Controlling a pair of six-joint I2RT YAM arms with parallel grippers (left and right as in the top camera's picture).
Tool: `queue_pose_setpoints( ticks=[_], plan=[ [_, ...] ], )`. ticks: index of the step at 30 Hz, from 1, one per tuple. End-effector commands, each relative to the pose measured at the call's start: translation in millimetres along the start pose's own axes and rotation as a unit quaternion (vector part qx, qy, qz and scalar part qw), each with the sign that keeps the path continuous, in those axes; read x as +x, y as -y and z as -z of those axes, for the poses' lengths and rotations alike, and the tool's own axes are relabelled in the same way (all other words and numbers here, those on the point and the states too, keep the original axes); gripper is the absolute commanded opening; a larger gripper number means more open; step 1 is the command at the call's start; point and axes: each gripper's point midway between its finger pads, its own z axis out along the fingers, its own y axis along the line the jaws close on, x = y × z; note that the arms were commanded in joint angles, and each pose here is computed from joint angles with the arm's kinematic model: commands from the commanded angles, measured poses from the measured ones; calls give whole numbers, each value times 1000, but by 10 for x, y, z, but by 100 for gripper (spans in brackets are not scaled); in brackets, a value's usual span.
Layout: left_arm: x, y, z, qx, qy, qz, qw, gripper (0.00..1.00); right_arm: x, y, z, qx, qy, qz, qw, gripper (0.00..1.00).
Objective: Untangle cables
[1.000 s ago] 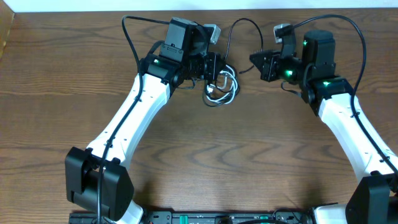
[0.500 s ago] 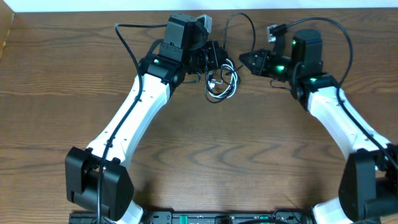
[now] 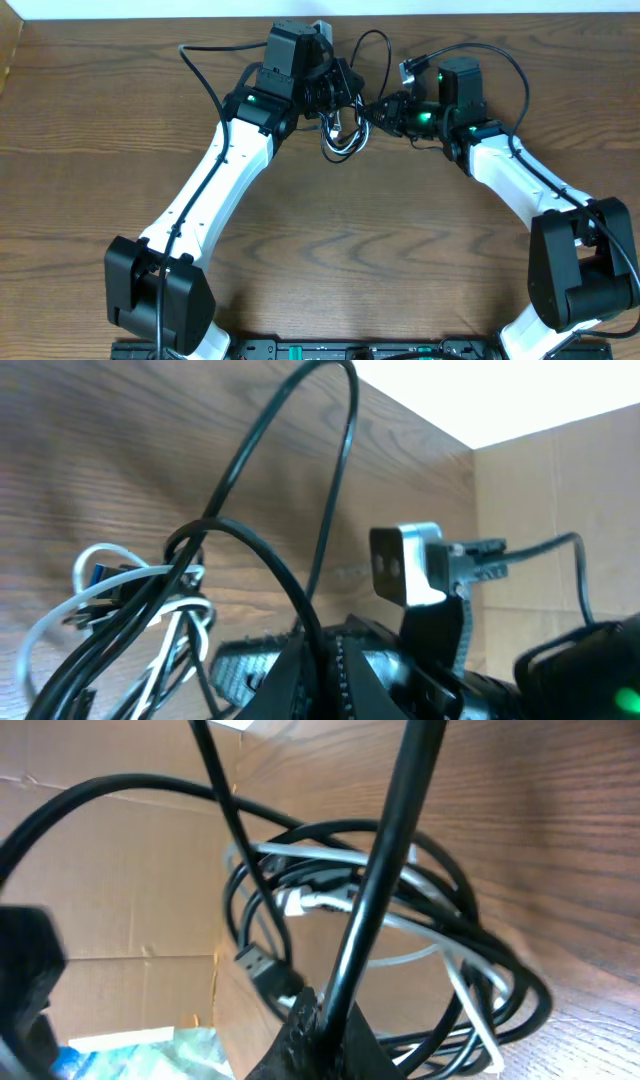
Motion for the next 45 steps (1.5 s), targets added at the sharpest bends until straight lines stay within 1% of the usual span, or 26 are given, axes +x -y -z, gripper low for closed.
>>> queue_pose_setpoints(
  ticks=[1, 6, 12, 16, 23, 27, 33, 34, 35, 36, 37, 38, 39, 40, 41, 45],
  plan=[
    [-183, 39, 103, -15, 44, 2, 999, 7, 14, -90, 37, -31, -21, -4, 999, 1],
    [-265, -32, 116, -35, 68, 8, 997, 8, 55, -121, 100, -51, -42, -18, 998, 1],
    [-257, -50, 103, -38, 66, 9, 997, 7, 16, -154, 173, -69, -46, -32, 996, 1],
    [-277, -31, 105, -34, 70, 11, 997, 8, 143, -199, 166, -83, -74, -32, 993, 1],
    [-352, 8, 114, -27, 87, 21, 996, 7, 502, -150, 55, -64, -127, -30, 989, 1],
    [-382, 7, 119, -27, 95, 36, 994, 7, 615, -38, -10, -27, -133, -27, 990, 1],
    [-392, 19, 120, -24, 97, 35, 994, 7, 681, 264, -101, 69, -113, -6, 991, 2],
    [-391, 19, 120, -24, 97, 35, 994, 7, 691, 261, -110, 69, -115, 4, 991, 12],
    [-391, 19, 120, -24, 97, 35, 994, 8, 693, 260, -111, 68, -115, 12, 991, 28],
    [-391, 19, 120, -24, 97, 35, 994, 7, 693, 260, -111, 68, -116, 13, 991, 35],
    [-391, 19, 120, -24, 97, 35, 994, 7, 688, 261, -109, 67, -115, 17, 991, 49],
    [-392, 18, 121, -25, 97, 35, 994, 8, 678, 261, -107, 66, -114, 23, 991, 56],
    [-392, 18, 121, -25, 97, 35, 994, 7, 668, 265, -103, 66, -113, 30, 991, 61],
    [-392, 18, 121, -25, 97, 35, 994, 8, 645, 282, -94, 68, -109, 37, 991, 72],
    [-392, 18, 121, -25, 97, 35, 994, 7, 613, 315, -82, 75, -103, 36, 991, 79],
    [-392, 4, 122, -28, 97, 32, 994, 7, 444, 424, 10, 102, -72, 37, 991, 84]
  ],
)
